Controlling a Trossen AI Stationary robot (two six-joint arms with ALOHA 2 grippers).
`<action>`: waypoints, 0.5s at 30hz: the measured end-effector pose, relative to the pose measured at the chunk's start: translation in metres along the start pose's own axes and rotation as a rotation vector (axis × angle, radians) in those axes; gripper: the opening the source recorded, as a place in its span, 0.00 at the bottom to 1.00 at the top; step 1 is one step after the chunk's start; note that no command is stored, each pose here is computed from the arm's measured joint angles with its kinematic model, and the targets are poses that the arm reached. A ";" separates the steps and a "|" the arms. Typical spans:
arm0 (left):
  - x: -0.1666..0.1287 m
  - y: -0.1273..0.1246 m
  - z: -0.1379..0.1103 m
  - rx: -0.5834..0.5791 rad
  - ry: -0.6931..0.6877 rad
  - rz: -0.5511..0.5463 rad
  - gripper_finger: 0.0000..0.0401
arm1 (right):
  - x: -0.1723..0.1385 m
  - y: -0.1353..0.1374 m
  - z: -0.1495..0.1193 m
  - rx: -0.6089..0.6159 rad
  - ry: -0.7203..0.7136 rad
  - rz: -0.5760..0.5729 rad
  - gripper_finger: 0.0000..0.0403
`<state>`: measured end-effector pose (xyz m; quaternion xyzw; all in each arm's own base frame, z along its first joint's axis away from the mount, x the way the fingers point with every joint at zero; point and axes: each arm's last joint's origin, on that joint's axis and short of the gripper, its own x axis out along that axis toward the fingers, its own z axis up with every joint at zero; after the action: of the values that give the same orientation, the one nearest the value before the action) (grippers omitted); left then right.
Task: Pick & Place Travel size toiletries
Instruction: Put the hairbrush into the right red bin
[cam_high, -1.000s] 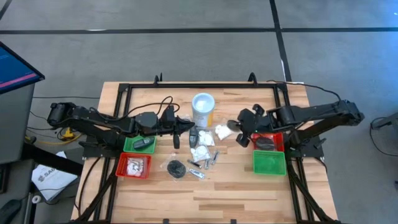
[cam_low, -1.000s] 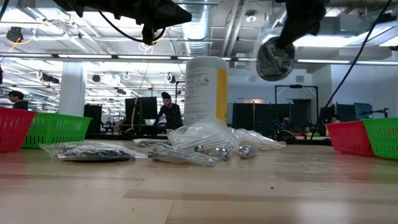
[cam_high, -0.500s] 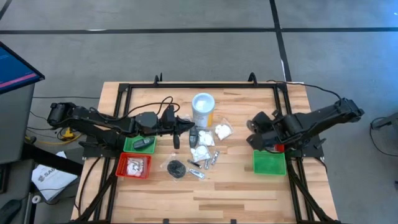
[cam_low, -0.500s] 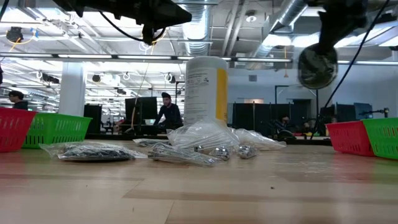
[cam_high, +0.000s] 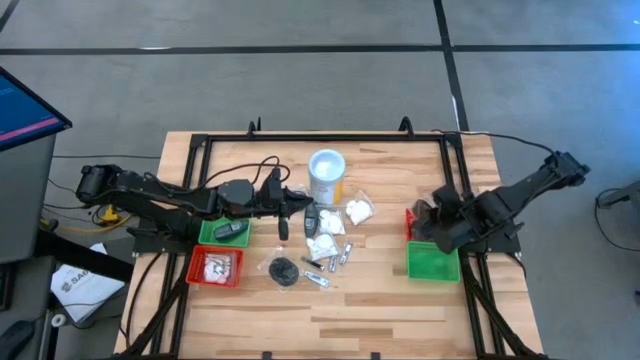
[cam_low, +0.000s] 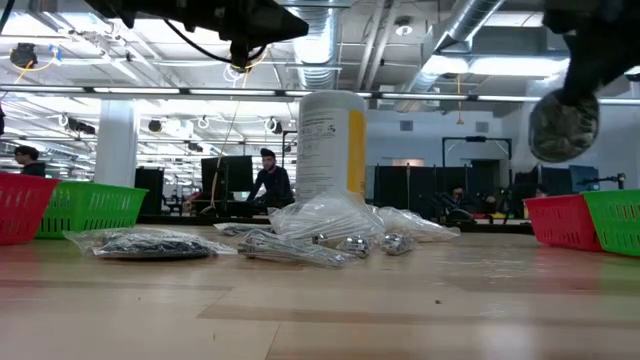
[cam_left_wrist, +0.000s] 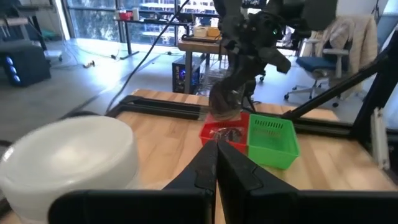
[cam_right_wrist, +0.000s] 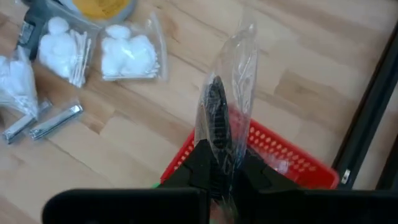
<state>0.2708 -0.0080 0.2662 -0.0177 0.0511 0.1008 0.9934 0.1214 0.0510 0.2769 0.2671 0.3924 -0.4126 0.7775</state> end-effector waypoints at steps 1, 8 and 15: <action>0.000 0.000 0.000 0.019 0.000 0.000 0.00 | 0.000 -0.003 -0.001 0.018 0.010 0.007 0.05; 0.000 0.000 0.000 0.050 0.000 0.000 0.00 | 0.001 -0.013 -0.009 0.085 0.042 0.027 0.05; -0.001 0.000 -0.004 0.084 0.011 0.001 0.00 | 0.012 -0.017 -0.023 0.130 0.066 -0.011 0.05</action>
<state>0.2697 -0.0078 0.2623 0.0234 0.0608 0.0991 0.9929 0.1023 0.0538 0.2533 0.3283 0.3919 -0.4324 0.7428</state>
